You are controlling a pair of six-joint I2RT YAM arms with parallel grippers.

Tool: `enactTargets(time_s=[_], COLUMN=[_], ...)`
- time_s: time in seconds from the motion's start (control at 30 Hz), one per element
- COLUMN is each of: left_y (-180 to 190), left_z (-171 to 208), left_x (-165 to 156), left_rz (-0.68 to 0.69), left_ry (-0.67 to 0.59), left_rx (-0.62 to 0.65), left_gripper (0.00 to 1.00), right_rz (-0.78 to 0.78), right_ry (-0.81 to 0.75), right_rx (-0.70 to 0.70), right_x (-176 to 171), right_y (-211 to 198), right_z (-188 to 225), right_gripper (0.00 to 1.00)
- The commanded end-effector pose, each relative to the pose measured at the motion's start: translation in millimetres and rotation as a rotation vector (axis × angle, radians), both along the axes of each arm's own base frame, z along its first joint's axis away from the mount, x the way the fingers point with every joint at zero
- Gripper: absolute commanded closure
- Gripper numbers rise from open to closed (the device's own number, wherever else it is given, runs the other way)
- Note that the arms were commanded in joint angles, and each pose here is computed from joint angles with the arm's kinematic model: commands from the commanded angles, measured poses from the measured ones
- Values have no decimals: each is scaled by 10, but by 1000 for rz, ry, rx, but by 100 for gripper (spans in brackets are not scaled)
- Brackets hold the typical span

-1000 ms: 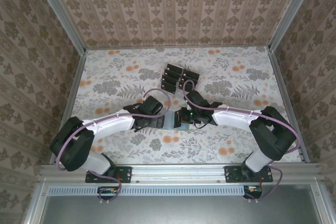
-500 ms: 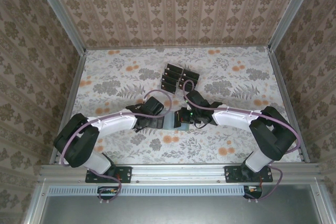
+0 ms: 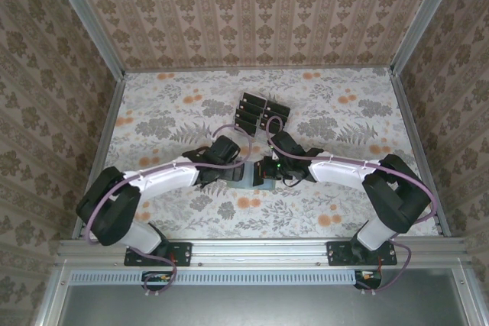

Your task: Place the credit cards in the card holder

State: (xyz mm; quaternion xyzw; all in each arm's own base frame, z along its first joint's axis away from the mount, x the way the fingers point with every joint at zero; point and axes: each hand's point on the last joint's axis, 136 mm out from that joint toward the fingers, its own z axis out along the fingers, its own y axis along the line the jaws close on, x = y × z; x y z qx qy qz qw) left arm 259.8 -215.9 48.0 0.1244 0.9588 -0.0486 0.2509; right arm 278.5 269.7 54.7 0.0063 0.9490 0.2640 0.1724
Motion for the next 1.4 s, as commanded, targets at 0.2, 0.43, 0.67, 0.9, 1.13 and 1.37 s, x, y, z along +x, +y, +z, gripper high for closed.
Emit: enactTargets(time_s=[0.2, 0.43, 0.67, 0.9, 1.13, 1.37], left_y=[134, 295, 340, 311, 322, 357], left_z=[-214, -333, -429, -464, -489, -522], left_x=[-25, -90, -156, -169, -188, -222], left_rz=[12, 58, 71, 71, 74, 91], left_ry=[35, 73, 97, 106, 112, 123], left_rx=[97, 119, 122, 105, 102, 102], left_gripper=[0, 0, 0, 0, 0, 0], right_rz=[12, 9, 13, 29, -4, -52], right_ry=[48, 55, 52, 3, -46, -82], right_rx=[-45, -55, -42, 58, 171, 232], right_x=[-97, -97, -70, -2, 62, 109], right_y=[-92, -117, -86, 53, 110, 105], right_z=[-201, -239, -198, 93, 299, 258], right_gripper=[100, 100, 100, 100, 100, 100])
